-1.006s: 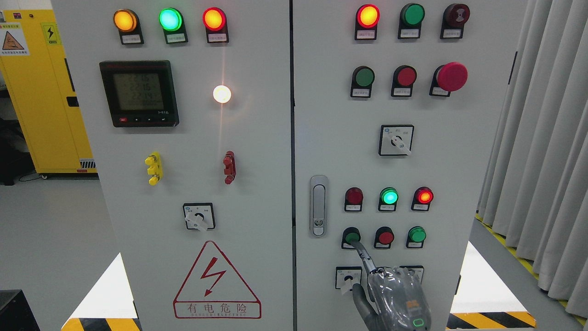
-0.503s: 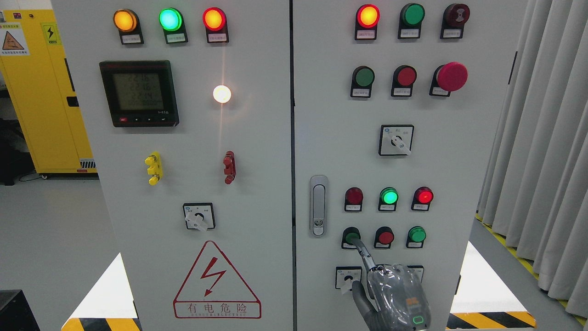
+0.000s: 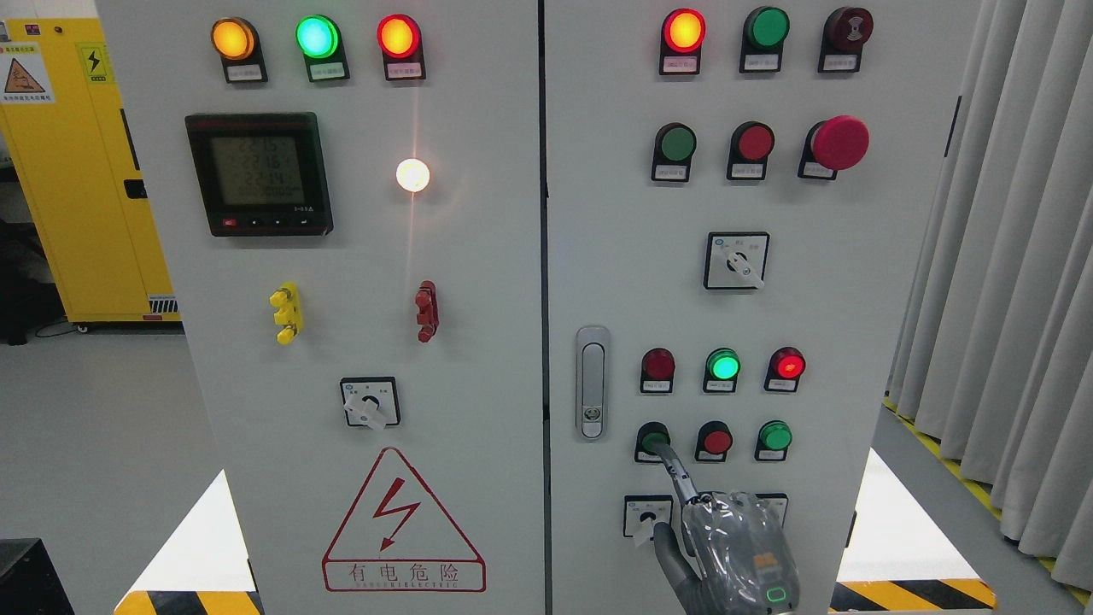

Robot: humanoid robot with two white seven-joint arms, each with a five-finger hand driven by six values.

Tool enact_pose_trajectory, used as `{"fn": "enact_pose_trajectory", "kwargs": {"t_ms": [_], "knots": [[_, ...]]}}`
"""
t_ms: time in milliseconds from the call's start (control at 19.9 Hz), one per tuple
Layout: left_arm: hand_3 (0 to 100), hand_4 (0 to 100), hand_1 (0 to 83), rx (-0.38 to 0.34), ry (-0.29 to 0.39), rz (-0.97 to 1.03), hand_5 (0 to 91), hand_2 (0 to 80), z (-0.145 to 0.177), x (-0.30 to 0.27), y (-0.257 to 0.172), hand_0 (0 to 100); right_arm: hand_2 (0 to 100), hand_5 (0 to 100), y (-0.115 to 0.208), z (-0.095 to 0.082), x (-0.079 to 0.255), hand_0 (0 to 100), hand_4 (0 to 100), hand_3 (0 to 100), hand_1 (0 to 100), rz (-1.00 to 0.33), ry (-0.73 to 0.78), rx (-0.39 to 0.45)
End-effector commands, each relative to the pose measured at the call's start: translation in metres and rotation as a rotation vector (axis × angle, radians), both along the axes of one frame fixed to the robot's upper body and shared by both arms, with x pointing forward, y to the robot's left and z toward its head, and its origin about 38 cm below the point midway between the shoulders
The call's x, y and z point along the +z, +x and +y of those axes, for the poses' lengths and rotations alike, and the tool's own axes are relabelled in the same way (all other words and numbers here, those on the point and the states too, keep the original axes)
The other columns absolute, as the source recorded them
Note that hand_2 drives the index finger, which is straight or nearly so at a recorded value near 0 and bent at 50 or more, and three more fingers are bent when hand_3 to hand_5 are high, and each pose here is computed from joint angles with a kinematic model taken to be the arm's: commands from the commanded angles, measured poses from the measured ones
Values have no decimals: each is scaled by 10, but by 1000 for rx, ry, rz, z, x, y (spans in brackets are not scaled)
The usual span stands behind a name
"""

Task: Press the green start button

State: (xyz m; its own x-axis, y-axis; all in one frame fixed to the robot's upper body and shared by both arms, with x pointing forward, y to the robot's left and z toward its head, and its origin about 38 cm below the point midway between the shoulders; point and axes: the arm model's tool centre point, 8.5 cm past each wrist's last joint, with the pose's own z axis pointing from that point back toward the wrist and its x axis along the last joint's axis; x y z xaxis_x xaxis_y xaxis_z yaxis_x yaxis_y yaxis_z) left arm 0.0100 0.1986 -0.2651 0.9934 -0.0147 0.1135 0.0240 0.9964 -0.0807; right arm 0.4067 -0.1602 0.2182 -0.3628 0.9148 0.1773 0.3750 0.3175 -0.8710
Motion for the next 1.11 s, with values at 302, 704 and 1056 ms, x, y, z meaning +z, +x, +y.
{"fn": "enact_pose_trajectory", "kwargs": {"t_ms": [302,704,1056], "knots": [[0,0,556,0,-1,0,0,0,0,0,0,120,0,1000,4,-5,-7,705,962,973,926,25,7,-15],[0,0,556,0,-1,0,0,0,0,0,0,120,0,1000,4,-4,-5,689,962,973,924,21,6,-12],[0,0,556,0,-1,0,0,0,0,0,0,120,0,1000,-2,-2,6,691,962,973,922,-17,26,0]]}}
